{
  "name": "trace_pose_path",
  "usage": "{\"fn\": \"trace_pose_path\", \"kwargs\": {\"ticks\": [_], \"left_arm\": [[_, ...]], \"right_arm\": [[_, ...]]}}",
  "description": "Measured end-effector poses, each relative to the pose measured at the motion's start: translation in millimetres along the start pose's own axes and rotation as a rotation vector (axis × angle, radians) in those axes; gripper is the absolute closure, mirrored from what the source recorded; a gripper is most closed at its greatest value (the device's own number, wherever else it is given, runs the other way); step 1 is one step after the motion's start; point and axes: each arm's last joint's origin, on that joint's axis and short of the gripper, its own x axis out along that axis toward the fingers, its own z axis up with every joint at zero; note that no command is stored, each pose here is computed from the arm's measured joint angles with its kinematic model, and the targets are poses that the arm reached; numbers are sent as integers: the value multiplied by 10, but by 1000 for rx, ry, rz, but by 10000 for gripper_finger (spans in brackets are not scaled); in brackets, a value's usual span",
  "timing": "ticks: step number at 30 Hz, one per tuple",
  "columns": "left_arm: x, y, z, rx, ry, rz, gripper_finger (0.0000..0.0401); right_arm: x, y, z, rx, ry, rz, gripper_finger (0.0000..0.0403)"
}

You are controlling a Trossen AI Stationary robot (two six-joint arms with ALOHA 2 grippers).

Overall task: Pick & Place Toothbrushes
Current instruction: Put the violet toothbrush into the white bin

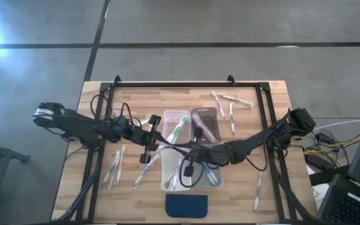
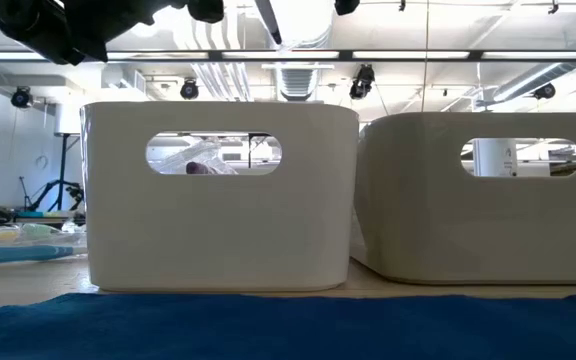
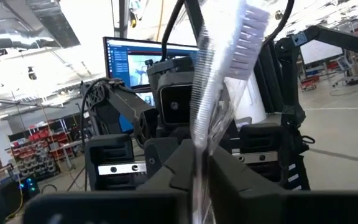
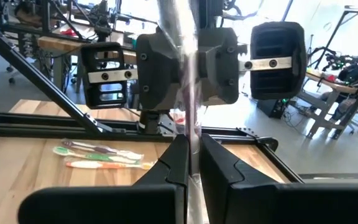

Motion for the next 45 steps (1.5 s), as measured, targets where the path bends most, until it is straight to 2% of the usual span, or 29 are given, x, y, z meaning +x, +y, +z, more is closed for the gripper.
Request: {"fn": "trace_pose_path", "kwargs": {"ticks": [5, 8, 12, 18, 21, 24, 28, 31, 33, 39, 45], "left_arm": [[-1, 10, -1, -35, 7, 33, 381], [-1, 12, -4, -39, 12, 39, 378], [-7, 20, -5, -35, 23, 56, 379], [-40, 22, -20, -88, 92, 107, 378], [-62, 46, 16, -159, 126, 175, 378], [-73, 70, -15, -290, 228, 283, 379], [16, 161, 41, -380, 438, 426, 378], [128, 248, 165, -462, 612, 521, 379], [214, 294, 254, -520, 667, 546, 379], [442, 352, 532, -708, 726, 584, 379], [740, 189, 723, -827, 676, 638, 379]], "right_arm": [[0, -2, 0, 1, 1, -8, 389], [0, -5, 0, 1, 2, -16, 375], [-59, -49, 76, 10, 6, -87, 327], [-376, -216, 330, 13, 78, -223, 252], [-606, -356, 343, 53, 186, -289, 222], [-873, -582, 292, 131, 312, -361, 201], [-1220, -912, 147, 236, 475, -514, 185], [-1482, -1133, 100, 315, 534, -646, 178], [-1616, -1239, 83, 337, 557, -711, 173], [-1869, -1452, 89, 308, 610, -769, 160], [-1977, -1621, 89, 247, 642, -764, 154]]}}
